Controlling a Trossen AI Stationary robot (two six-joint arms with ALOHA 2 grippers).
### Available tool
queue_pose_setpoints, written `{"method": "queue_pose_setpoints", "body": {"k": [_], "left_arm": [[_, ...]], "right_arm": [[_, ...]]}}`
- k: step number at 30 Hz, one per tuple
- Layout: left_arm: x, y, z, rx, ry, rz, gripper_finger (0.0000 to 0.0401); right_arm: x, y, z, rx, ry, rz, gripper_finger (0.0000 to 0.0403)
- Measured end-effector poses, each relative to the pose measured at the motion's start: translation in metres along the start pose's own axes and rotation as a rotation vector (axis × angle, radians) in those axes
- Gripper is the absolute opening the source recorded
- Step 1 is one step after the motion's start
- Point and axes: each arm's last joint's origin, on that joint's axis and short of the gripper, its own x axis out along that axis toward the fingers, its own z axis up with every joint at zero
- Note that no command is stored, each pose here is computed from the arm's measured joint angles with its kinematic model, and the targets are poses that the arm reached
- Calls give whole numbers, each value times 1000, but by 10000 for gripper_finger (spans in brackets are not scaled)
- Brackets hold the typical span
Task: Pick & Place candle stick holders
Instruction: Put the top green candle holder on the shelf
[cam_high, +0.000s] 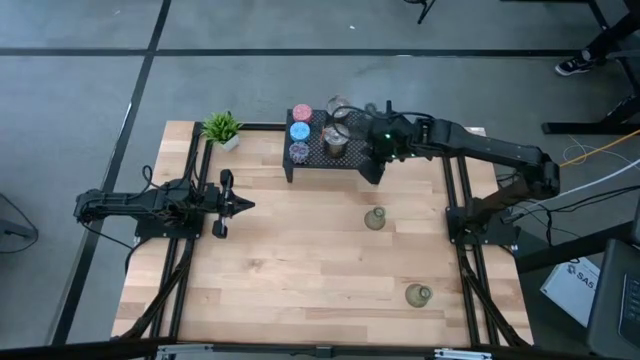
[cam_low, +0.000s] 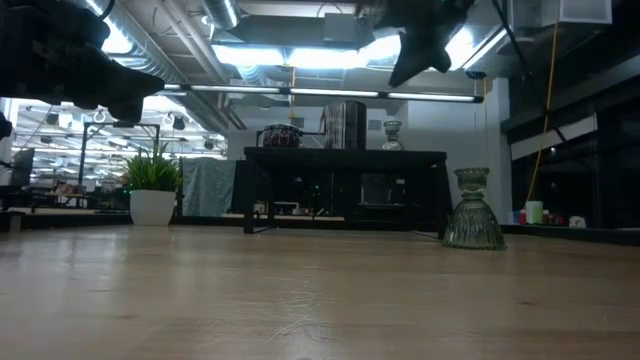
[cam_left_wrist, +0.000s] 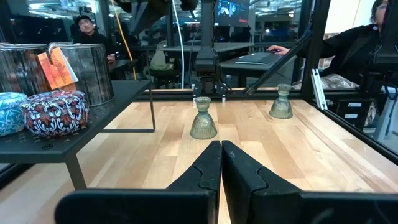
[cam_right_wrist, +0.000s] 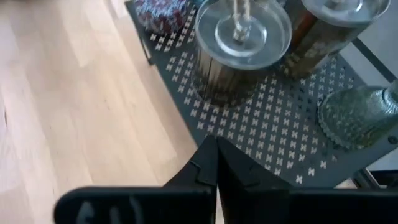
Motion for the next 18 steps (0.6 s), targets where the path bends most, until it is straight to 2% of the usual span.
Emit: {"method": "queue_pose_setpoints", "body": {"k": [10,18], "left_arm": [[0,0,0,-1,0,0,6],[0,0,0,-1,1,0,7]], "right_arm": [[6,22,-24,-72,35,49,4],[26,37,-48,-105,47,168,4]]}}
